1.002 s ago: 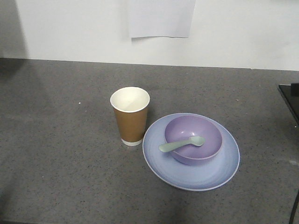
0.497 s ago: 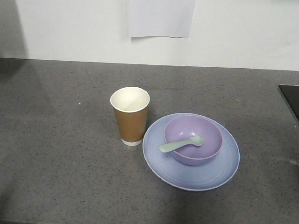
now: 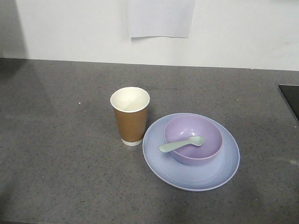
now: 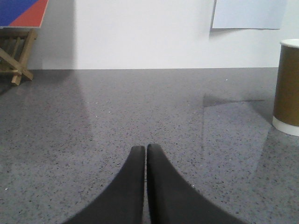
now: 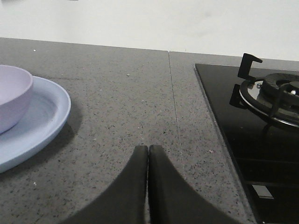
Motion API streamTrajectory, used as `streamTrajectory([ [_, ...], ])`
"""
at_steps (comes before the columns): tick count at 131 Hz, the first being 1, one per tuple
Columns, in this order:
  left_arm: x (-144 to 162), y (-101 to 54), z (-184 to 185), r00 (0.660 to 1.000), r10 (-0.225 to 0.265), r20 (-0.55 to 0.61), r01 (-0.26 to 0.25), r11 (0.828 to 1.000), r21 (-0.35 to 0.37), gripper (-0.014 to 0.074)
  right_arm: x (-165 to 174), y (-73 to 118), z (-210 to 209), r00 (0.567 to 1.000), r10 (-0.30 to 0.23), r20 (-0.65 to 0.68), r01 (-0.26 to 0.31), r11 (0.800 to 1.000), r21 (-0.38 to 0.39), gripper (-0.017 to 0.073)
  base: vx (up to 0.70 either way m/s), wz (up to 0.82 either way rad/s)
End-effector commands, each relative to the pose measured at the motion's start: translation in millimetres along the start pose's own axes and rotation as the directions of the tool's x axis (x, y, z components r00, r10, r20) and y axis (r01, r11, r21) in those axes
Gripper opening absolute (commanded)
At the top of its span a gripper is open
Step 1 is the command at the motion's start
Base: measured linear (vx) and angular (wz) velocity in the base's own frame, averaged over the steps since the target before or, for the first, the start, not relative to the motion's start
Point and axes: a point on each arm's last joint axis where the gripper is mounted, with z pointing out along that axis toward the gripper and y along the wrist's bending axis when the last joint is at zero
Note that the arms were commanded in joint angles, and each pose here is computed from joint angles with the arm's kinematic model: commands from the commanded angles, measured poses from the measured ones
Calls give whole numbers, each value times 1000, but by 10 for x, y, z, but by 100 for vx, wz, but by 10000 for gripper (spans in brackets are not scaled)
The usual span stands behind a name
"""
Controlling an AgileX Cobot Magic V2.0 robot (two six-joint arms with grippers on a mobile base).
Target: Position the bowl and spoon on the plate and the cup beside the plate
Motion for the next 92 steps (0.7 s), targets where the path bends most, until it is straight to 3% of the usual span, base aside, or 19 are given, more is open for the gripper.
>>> streamTrajectory([
  [1, -47, -9, -8, 996, -17, 85, 15, 1000, 14, -8, -57, -9, -20, 993, 4, 116, -5, 1000, 13, -8, 0, 0],
  [20, -47, -9, -8, 996, -17, 85, 15, 1000, 14, -8, 70, -2, -14, 989, 45, 141, -47, 999, 10, -8, 0, 0],
  [38, -47, -9, -8, 996, -17, 85, 15, 1000, 14, -8, 44, -10, -21, 986, -7, 168, 3, 1000, 26, -8, 0, 0],
  [92, -47, -9, -8, 996, -17, 85, 15, 1000, 14, -8, 16, -11, -27, 980, 6, 200, -11, 1000, 26, -8, 0, 0],
])
